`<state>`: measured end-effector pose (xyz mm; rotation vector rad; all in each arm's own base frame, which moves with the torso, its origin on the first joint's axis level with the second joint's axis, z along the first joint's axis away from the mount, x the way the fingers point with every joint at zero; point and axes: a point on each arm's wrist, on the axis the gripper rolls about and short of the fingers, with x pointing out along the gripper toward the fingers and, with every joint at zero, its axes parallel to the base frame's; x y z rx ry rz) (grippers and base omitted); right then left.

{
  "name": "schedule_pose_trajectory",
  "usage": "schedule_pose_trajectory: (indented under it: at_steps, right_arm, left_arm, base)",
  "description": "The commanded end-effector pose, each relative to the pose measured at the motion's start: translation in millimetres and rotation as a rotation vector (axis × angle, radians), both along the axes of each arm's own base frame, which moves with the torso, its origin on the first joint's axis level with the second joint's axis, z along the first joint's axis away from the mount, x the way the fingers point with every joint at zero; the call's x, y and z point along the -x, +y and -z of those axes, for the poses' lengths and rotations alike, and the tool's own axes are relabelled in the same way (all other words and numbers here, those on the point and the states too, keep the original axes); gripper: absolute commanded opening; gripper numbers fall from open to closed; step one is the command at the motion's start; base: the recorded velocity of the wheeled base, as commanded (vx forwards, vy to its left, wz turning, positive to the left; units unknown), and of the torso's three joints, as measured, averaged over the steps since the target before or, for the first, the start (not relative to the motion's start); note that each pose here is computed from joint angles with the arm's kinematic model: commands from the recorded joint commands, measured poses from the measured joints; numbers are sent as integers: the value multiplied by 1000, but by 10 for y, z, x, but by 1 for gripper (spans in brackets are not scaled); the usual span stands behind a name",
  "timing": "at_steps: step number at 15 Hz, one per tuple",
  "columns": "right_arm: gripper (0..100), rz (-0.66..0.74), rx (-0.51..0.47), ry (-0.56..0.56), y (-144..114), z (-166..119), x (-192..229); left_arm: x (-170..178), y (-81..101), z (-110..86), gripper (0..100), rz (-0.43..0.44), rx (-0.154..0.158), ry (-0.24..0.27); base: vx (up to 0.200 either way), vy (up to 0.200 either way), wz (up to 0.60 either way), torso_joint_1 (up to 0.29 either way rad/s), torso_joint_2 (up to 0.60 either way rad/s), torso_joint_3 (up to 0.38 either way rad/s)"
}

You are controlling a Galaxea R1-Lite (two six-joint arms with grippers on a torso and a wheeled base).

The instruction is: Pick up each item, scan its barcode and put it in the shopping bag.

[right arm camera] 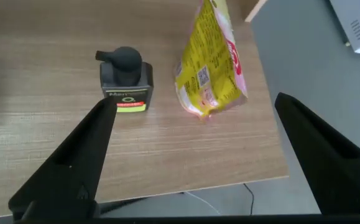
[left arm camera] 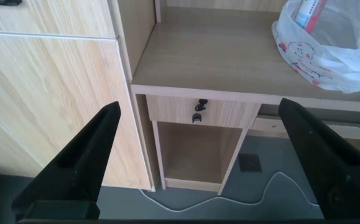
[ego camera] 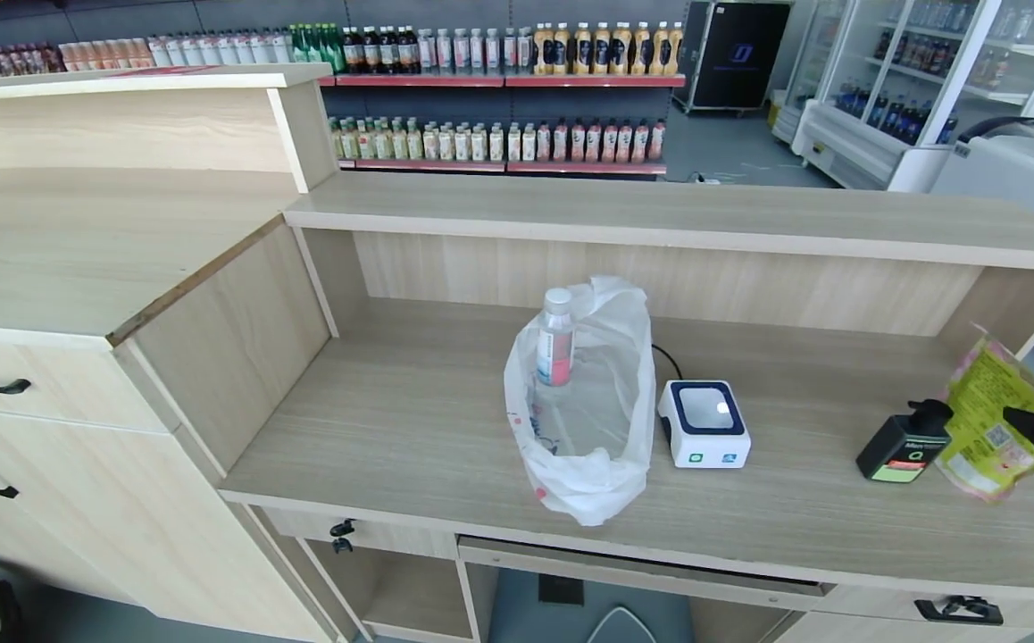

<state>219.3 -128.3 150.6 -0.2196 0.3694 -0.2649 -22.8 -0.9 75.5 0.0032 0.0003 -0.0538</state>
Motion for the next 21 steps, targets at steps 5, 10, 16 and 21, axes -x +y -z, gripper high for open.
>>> schedule_pose_trajectory:
  at_steps: [5,10,16,21]
  right_arm:
    - [100,-191,1,166,-86,592,-312]
    - [100,-262,5,113,-30,507,-305]
    - [100,-249,-17,141,-123,679,-387]
    - [100,-305,-36,143,-153,881,-634]
  left_arm:
    - [-1,0,0,100,0,0,1]
    - [-1,0,0,100,0,0,1]
    - [-1,0,0,100,0,0,1]
    - [-1,0,0,100,0,0,1]
  base:
    - [0,0,0,0,0,0]
    - [0,0,0,0,0,0]
    - [0,0,0,0,0,0]
    - [0,0,0,0,0,0]
